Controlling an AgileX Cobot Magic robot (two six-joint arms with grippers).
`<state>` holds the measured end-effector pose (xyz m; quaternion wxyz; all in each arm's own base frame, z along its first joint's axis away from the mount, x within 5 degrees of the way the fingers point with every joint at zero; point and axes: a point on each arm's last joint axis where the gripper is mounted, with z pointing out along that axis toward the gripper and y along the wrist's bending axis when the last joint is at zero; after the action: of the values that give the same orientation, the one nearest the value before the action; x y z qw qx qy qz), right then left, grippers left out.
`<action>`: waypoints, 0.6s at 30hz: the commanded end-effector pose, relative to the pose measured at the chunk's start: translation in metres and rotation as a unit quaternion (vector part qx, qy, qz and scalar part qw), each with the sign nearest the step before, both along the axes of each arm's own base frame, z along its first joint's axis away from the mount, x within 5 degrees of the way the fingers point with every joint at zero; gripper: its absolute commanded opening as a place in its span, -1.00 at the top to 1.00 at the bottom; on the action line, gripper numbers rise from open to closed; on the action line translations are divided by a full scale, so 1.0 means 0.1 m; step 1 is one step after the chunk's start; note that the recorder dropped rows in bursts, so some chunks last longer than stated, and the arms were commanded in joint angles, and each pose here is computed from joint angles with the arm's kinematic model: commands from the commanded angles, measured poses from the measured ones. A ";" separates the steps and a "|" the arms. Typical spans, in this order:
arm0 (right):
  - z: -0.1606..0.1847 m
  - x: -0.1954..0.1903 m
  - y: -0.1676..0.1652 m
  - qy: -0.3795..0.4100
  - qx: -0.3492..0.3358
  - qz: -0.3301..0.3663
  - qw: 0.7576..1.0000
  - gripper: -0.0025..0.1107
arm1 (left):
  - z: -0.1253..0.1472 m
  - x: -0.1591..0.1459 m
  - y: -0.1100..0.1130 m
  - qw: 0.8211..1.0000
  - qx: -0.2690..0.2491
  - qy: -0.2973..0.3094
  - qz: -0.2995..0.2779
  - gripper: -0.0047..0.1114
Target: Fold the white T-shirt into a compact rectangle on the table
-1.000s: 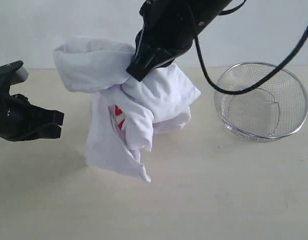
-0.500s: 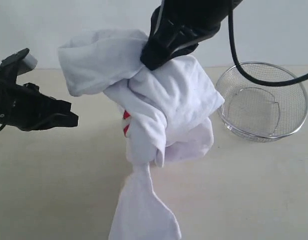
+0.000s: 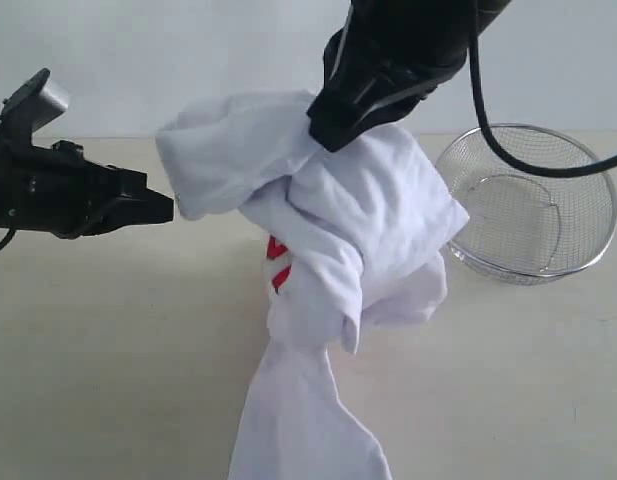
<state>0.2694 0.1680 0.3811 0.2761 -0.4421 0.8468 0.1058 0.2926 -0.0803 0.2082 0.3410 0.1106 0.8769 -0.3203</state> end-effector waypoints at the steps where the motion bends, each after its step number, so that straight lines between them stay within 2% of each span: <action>1: 0.03 -0.01 -0.08 0.001 -0.019 -0.033 0.999 0.32 | 0.01 0.00 -0.05 0.999 -0.022 -0.008 -0.031 0.84; 4: 0.01 0.00 -0.14 -0.001 -0.043 -0.051 0.998 0.02 | -0.06 0.02 -0.06 0.999 -0.022 0.003 -0.032 0.84; 6: 0.01 0.00 -0.14 0.002 -0.048 -0.051 0.998 -0.10 | -0.10 0.03 -0.06 0.999 -0.022 0.010 -0.033 0.84; 12: -0.03 -0.04 -0.02 0.049 0.003 -0.026 0.998 -0.07 | -0.20 0.08 -0.01 1.000 -0.003 0.028 0.005 0.84; 18: -0.41 0.16 0.20 0.097 -0.017 -0.006 0.995 -0.07 | -0.21 0.09 0.00 1.000 0.001 0.027 0.009 0.84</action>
<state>0.2773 0.1740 0.3591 0.2108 -0.4122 0.8779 0.1224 0.2991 -0.0811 0.1869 0.3174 0.1040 0.8859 -0.3220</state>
